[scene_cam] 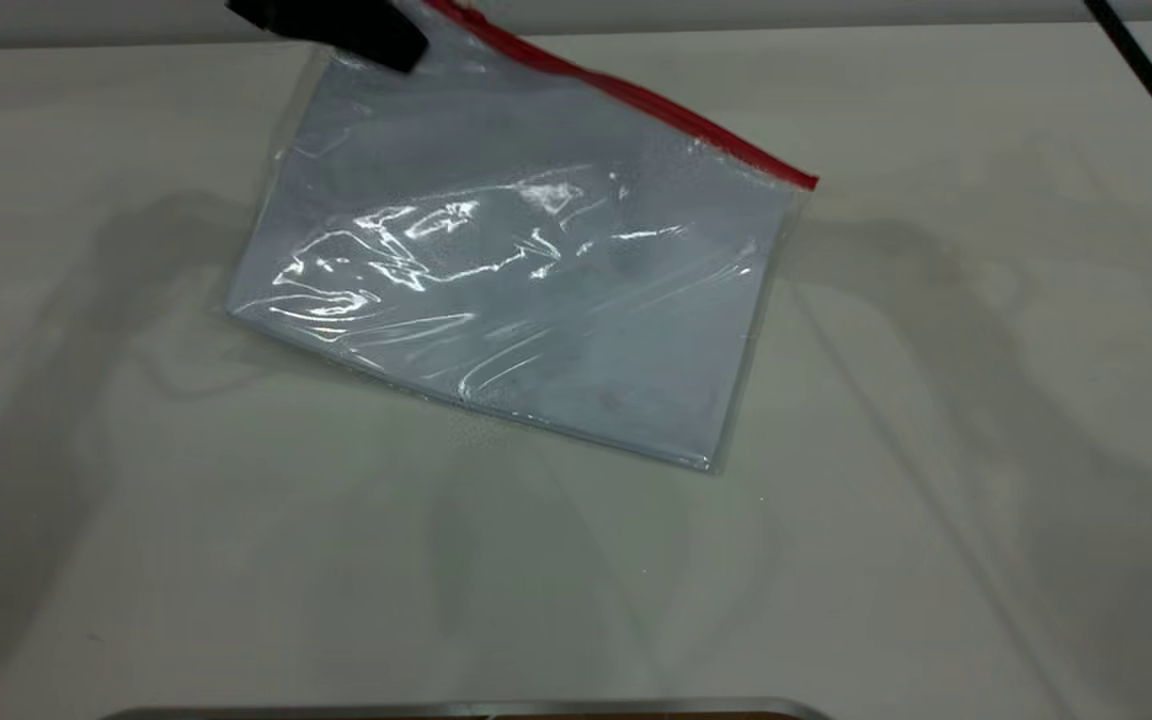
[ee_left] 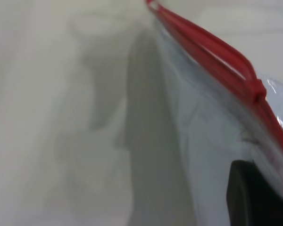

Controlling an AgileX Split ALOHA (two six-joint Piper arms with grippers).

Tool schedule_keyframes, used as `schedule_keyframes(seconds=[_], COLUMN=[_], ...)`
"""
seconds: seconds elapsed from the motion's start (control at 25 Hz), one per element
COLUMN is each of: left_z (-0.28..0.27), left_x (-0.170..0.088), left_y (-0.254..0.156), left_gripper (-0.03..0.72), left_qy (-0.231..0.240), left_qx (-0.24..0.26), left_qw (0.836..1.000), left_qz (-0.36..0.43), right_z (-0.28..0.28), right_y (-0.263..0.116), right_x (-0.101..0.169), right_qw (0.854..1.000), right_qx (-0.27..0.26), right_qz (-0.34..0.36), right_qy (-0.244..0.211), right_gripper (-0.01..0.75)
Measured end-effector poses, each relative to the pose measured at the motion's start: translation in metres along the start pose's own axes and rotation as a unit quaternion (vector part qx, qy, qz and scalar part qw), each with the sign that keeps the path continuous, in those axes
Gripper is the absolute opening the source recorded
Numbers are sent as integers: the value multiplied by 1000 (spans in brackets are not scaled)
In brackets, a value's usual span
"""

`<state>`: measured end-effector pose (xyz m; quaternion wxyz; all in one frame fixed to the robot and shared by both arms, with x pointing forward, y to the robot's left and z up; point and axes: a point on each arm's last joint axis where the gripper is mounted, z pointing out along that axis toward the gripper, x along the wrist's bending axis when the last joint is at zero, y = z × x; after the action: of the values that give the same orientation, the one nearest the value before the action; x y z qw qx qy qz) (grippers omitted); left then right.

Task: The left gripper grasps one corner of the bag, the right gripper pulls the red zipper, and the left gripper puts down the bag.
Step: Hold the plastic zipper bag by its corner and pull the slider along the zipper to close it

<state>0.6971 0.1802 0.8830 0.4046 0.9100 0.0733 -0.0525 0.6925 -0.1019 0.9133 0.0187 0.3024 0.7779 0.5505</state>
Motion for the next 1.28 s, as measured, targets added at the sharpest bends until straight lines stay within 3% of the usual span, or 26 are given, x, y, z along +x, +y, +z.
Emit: schedule_keyframes(seconds=[0.32,0.6,0.88,1.28], left_z=[26,30,23,19], left_x=[-8,-6,-5,-7], left_y=[18,21,27,32], left_gripper=[53,53,53,53], left_qy=[1,21,39,38], left_qx=[19,24,27,24], left_qw=[999,999,998,998], left_qz=[30,31,37,37], right_z=[1,0,1,20], right_y=[-4,-5,-18,-44], right_x=[1,6,9,-9], right_qw=[1000,999,994,999], right_qx=[18,23,71,20], right_qz=[-17,-19,-56,-15], right_qy=[8,35,65,45], right_gripper=[481,489,490,490])
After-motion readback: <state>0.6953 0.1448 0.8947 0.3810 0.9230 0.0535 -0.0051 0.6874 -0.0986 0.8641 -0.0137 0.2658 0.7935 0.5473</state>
